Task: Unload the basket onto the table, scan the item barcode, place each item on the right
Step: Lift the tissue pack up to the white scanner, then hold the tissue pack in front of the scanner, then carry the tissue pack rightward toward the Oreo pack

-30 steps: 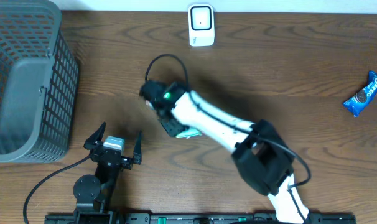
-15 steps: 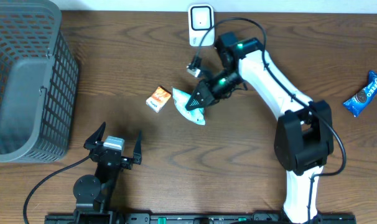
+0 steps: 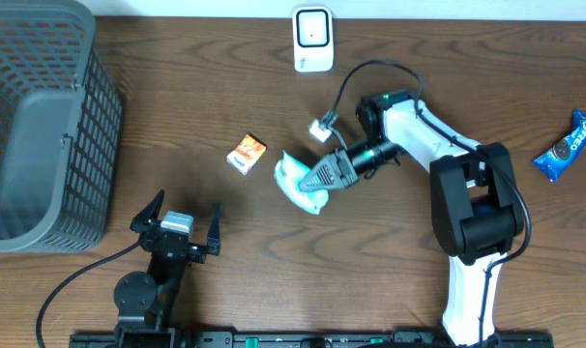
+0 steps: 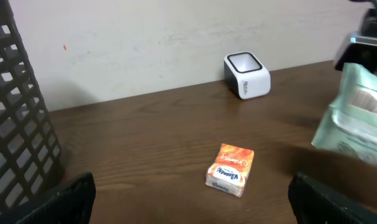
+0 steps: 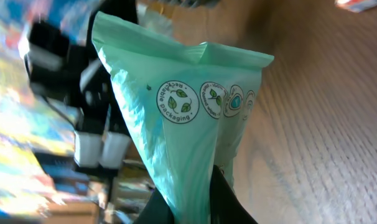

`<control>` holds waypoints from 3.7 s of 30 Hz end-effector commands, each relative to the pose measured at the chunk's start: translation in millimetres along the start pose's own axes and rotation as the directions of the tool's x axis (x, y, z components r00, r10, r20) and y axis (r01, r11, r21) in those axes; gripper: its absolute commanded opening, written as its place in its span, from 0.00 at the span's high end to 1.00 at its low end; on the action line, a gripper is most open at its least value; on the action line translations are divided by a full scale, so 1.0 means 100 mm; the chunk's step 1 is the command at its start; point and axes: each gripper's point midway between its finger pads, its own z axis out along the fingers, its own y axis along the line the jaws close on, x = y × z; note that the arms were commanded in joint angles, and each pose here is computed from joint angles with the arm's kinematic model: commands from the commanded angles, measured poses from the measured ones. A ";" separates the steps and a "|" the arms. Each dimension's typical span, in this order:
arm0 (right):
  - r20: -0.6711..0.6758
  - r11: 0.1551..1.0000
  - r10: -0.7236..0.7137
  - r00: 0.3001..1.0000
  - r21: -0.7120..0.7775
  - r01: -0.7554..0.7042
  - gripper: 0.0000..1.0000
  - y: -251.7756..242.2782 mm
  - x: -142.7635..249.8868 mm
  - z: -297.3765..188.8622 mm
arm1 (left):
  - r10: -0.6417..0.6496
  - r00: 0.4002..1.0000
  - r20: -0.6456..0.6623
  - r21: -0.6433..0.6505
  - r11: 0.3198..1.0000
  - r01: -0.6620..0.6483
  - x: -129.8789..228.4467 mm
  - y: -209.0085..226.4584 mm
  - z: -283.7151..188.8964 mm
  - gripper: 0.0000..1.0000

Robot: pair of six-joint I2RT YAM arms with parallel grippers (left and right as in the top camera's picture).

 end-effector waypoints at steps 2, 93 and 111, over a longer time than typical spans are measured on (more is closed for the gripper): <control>0.060 0.957 -0.281 0.958 -0.054 0.284 0.99 0.04 0.08 0.06 | -0.014 0.999 -0.046 0.029 0.999 0.015 0.14 -0.06 0.00 0.02; -0.449 -0.627 0.039 0.893 0.685 0.372 0.99 -1.50 -2.44 -2.15 | -0.014 0.999 -0.046 0.029 0.999 0.015 0.14 -0.06 0.00 0.02; 0.014 -0.451 0.223 0.975 0.888 0.090 0.99 -0.76 -1.15 -3.07 | -0.014 0.999 -0.046 0.029 0.999 0.015 0.14 -0.06 0.00 0.02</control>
